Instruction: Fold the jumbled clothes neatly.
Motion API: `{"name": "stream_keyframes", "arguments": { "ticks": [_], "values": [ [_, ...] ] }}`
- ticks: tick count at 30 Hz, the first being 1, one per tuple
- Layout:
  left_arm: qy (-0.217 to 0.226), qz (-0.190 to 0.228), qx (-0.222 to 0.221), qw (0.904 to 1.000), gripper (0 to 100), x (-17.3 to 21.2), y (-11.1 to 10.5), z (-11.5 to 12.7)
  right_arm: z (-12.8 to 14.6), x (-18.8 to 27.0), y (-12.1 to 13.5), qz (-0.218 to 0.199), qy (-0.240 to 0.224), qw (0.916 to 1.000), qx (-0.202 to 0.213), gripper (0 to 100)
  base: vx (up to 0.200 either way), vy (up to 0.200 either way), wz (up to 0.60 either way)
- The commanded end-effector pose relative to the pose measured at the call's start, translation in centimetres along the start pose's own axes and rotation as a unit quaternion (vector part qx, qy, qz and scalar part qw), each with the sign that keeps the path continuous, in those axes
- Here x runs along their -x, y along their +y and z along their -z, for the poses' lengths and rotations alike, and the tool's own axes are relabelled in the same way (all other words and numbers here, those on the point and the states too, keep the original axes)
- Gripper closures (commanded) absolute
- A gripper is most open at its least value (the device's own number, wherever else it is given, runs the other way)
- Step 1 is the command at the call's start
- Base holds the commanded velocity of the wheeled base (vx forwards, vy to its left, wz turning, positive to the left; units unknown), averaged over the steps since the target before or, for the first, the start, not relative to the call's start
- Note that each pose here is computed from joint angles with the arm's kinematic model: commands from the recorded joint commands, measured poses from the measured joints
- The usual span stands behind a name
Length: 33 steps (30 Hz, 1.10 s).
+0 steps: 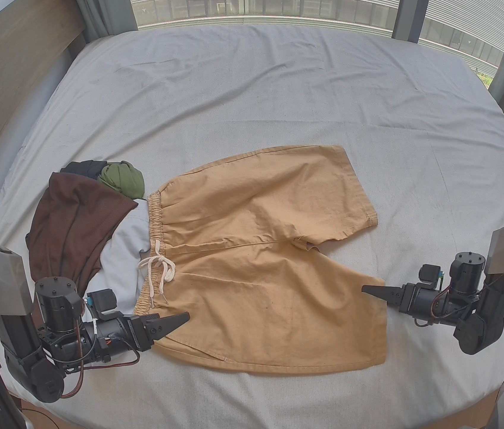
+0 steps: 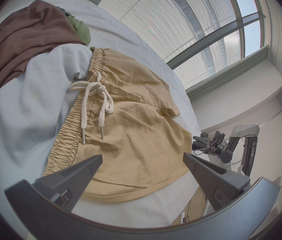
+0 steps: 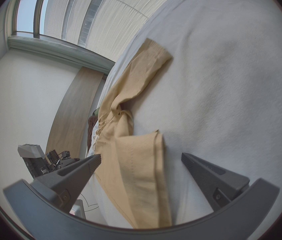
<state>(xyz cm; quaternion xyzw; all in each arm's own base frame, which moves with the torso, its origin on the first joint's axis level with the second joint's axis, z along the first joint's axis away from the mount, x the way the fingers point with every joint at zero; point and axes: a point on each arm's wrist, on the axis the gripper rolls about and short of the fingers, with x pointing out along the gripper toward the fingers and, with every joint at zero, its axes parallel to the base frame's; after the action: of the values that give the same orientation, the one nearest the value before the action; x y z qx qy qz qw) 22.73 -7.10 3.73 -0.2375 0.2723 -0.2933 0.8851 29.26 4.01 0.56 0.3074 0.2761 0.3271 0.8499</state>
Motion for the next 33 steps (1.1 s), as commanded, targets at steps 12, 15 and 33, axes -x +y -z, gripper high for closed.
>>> {"name": "stream_keyframes", "arguments": {
  "ticks": [12, 15, 33],
  "values": [
    [0.004, -0.002, 0.002, 1.0, 0, -0.2, 0.2, 0.2, -2.1, -2.9, 2.7, -0.069, -0.012, 0.9976, 0.0, 0, 0.0, 0.0, 0.0],
    [0.005, -0.002, 0.003, 1.0, 0, -0.1, 0.2, 0.2, -3.3, -3.6, 2.7, -0.08, -0.028, 0.9964, 0.0, 0, 0.0, 0.0, 0.0],
    [0.012, -0.003, 0.005, 0.9999, 0, 0.0, 0.1, 0.5, -5.3, -2.9, 2.3, -0.073, -0.067, 0.9949, -0.017, 0, 0.0, 0.0, 0.0]
  ]
}}
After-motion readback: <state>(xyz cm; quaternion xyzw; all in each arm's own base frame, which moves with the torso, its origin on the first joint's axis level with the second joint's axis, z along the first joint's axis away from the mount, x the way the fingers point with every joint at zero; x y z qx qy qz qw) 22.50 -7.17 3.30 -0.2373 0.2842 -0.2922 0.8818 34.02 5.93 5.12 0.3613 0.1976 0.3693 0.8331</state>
